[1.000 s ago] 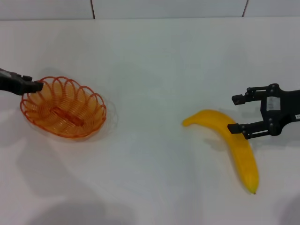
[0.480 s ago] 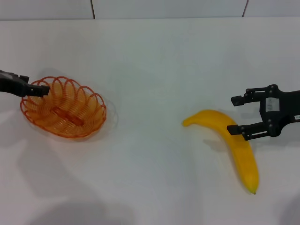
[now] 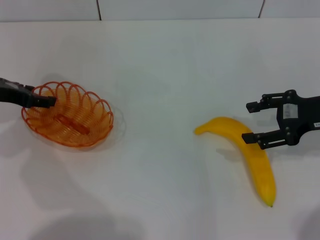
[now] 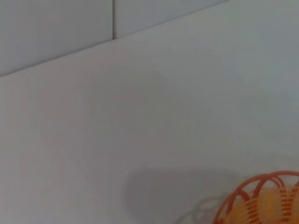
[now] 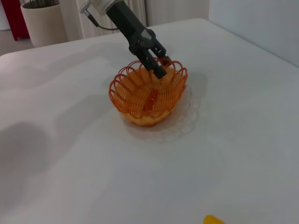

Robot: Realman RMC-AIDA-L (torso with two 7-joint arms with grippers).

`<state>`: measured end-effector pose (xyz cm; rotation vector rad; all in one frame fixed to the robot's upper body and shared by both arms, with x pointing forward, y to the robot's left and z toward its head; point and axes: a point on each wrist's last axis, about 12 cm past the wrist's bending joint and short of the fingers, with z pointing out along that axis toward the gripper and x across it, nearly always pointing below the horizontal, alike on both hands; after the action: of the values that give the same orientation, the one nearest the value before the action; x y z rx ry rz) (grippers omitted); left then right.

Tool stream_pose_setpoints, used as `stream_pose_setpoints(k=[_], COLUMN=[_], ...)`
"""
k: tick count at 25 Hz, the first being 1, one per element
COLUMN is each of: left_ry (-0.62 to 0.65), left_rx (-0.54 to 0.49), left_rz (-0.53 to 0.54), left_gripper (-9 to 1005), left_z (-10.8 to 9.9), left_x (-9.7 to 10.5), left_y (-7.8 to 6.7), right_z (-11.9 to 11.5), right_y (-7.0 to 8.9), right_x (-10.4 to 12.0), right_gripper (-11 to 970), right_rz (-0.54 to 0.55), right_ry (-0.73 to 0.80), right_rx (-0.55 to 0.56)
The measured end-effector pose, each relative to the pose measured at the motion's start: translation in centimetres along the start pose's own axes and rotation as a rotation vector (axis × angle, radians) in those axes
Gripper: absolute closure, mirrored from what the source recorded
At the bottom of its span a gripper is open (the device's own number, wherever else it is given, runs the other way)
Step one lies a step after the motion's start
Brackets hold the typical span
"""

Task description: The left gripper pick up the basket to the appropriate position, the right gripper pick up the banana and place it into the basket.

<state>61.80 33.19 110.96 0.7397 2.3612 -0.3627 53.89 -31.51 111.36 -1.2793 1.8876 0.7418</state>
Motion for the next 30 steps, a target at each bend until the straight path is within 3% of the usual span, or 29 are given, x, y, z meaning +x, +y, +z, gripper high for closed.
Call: stream_pose_setpoints(k=[17,27,30], left_ry=[-0.022,-0.017,-0.017], left_rx=[-0.021,-0.014,-0.014], left_rz=[0.018,0.021,0.02], left_gripper=[289,759,817], left_z=[0.8,0.96,0.96], left_x=[-0.23,-0.31,-0.3], left_y=[-0.36,-0.49,-0.49], right_z=[0.02,0.02,0.02], right_y=[0.02,0.01,0.01], right_x=[0.04,0.01,0.02], right_gripper=[141,141,141], right_rz=[0.003,0.003,0.009], right_ry=[0.0,0.0,0.0], right_rx=[-0.001,-0.001,-0.001])
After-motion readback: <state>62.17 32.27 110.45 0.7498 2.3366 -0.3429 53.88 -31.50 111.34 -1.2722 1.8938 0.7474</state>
